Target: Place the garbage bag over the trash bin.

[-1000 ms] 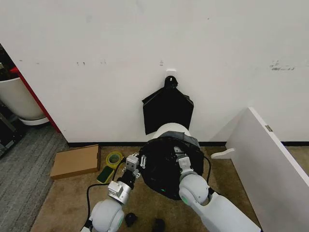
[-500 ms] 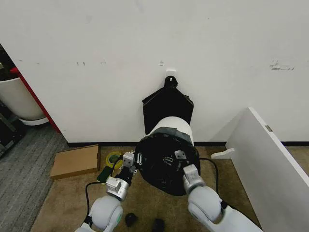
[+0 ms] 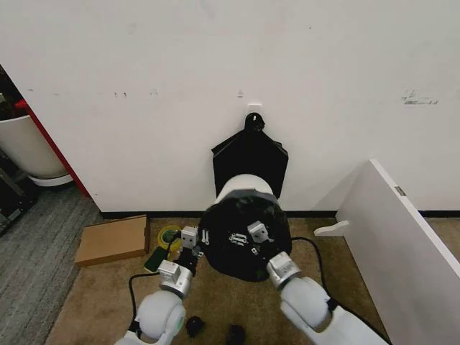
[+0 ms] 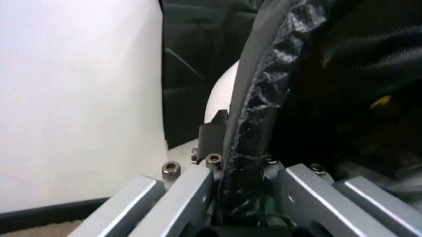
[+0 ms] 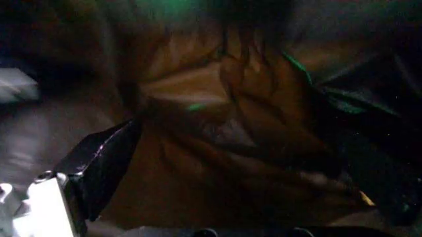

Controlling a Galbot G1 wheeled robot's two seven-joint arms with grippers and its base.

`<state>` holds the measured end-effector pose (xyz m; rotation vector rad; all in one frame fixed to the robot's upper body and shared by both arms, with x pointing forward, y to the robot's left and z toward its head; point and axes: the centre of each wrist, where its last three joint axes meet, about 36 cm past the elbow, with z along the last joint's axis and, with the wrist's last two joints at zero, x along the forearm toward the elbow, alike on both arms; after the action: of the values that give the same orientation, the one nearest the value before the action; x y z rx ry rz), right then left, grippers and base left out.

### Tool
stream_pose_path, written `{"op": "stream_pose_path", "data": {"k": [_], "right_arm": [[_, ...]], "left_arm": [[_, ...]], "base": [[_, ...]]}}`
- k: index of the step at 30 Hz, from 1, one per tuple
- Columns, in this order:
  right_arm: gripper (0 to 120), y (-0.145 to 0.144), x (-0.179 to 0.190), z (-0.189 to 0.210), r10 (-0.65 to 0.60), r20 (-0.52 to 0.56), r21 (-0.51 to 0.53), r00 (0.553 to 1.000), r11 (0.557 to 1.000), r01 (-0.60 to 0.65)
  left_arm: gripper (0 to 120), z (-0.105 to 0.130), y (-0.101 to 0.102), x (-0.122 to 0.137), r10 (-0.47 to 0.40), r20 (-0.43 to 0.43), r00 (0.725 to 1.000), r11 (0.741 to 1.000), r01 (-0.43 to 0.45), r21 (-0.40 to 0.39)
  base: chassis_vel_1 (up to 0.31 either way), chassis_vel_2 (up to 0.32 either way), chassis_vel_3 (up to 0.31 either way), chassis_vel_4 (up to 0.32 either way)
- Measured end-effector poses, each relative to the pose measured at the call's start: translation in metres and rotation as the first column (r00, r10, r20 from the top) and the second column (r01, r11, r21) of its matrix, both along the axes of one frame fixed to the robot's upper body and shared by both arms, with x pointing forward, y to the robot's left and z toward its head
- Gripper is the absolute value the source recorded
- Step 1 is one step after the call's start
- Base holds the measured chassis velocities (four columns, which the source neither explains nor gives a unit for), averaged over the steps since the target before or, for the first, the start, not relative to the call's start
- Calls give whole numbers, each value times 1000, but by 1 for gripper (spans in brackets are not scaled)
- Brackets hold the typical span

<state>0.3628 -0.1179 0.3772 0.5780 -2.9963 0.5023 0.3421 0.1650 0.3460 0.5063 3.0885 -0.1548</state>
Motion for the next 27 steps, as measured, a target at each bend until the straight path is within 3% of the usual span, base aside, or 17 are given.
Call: {"op": "stream_pose_path", "data": {"k": [3, 6, 14, 19, 24, 27], "right_arm": [[100, 7, 11, -13, -148, -80, -115, 986, 984, 138], [100, 1, 15, -17, -194, -119, -152, 974, 973, 175], [100, -4, 15, -8, -218, -163, -136, 962, 971, 197], [100, -3, 1, 9, -146, -167, -36, 975, 989, 142], [100, -7, -22, 15, 85, -92, 123, 992, 990, -74], [100, -9, -26, 14, 151, -57, 148, 987, 979, -141]], "left_arm": [[0, -2, -7, 1, 3, -3, 1000, 1000, -3, -10], [0, -2, -5, 1, 4, 1, 1000, 1000, -4, -7], [0, -2, 3, 4, 5, 9, 1000, 1000, -5, 14], [0, -6, 6, 7, 18, 4, 1000, 1000, -18, 24], [0, -7, 7, 9, 28, -3, 1000, 999, -28, 22], [0, -6, 8, 9, 33, -5, 999, 999, -33, 21]], "base": [[0, 0, 0, 0], [0, 0, 0, 0], [0, 0, 0, 0], [0, 0, 0, 0], [0, 0, 0, 0], [0, 0, 0, 0]]}}
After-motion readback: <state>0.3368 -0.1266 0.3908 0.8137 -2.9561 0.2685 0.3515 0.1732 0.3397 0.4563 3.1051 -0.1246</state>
